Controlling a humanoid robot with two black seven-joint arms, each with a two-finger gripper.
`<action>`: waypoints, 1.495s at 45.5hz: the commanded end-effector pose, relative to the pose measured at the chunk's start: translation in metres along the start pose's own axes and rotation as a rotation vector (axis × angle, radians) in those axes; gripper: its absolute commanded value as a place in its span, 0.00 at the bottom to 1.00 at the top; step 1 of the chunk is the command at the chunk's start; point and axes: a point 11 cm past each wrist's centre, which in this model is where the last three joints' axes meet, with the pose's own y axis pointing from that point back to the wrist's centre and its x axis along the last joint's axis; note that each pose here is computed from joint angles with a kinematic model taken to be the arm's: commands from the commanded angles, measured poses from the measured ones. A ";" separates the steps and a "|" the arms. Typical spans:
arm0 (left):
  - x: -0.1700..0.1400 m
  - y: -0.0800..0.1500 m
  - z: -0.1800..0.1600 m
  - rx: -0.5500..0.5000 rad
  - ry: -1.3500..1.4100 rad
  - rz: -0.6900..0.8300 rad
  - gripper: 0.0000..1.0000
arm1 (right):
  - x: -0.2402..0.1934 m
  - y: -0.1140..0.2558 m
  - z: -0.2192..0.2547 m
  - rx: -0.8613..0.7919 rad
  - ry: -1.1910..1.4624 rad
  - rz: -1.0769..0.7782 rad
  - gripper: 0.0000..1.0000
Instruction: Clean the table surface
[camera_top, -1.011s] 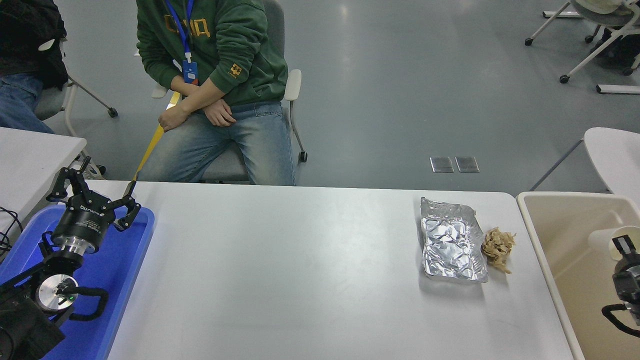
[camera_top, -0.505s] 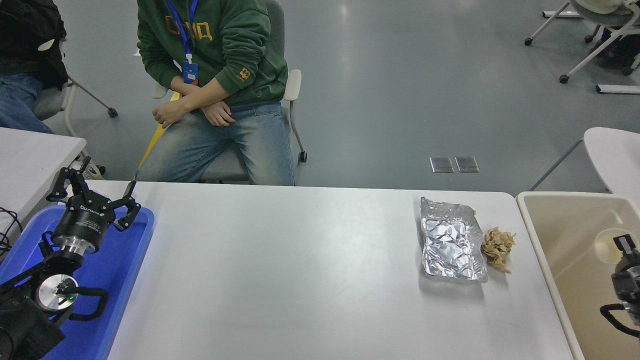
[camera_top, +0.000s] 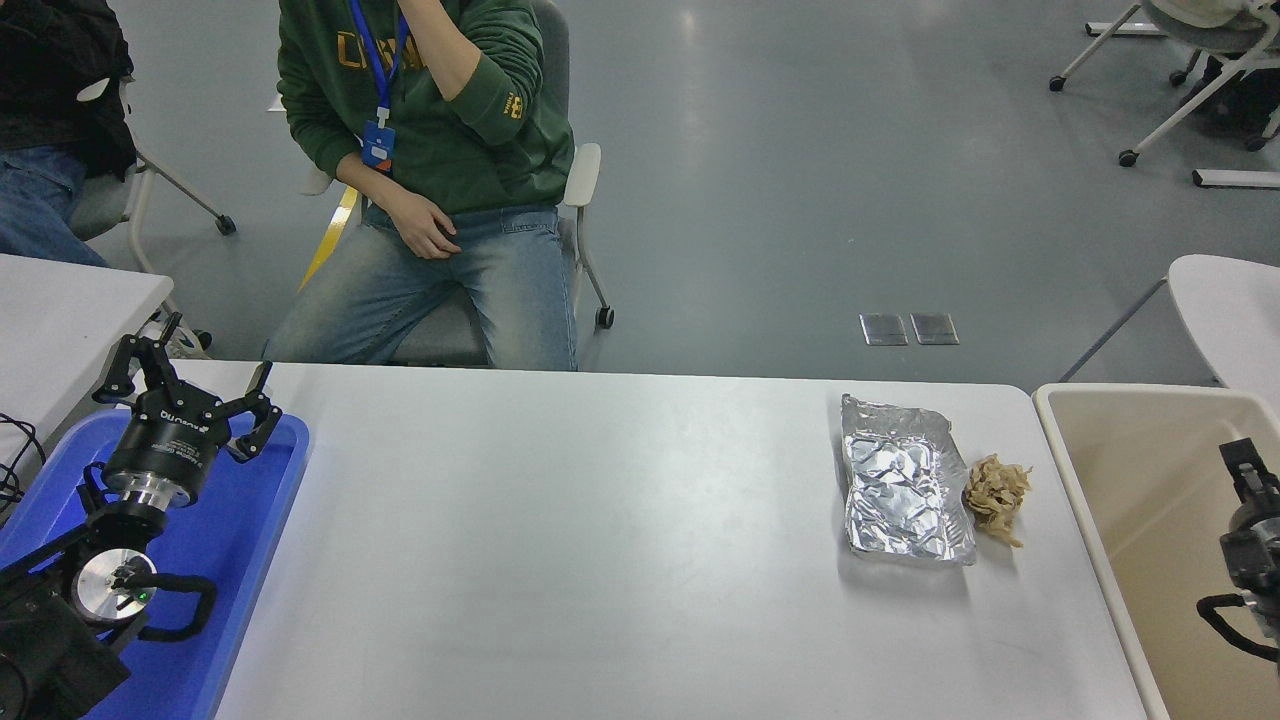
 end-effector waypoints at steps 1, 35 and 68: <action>0.000 0.000 0.000 0.000 0.000 0.000 1.00 | 0.003 -0.001 -0.015 0.024 -0.012 0.001 1.00; 0.000 0.000 0.000 -0.001 0.000 0.000 1.00 | 0.043 0.025 -0.139 0.365 -0.384 -0.411 1.00; 0.000 0.000 0.000 -0.001 0.000 0.000 1.00 | 0.008 0.142 -0.281 0.735 -0.513 -0.767 1.00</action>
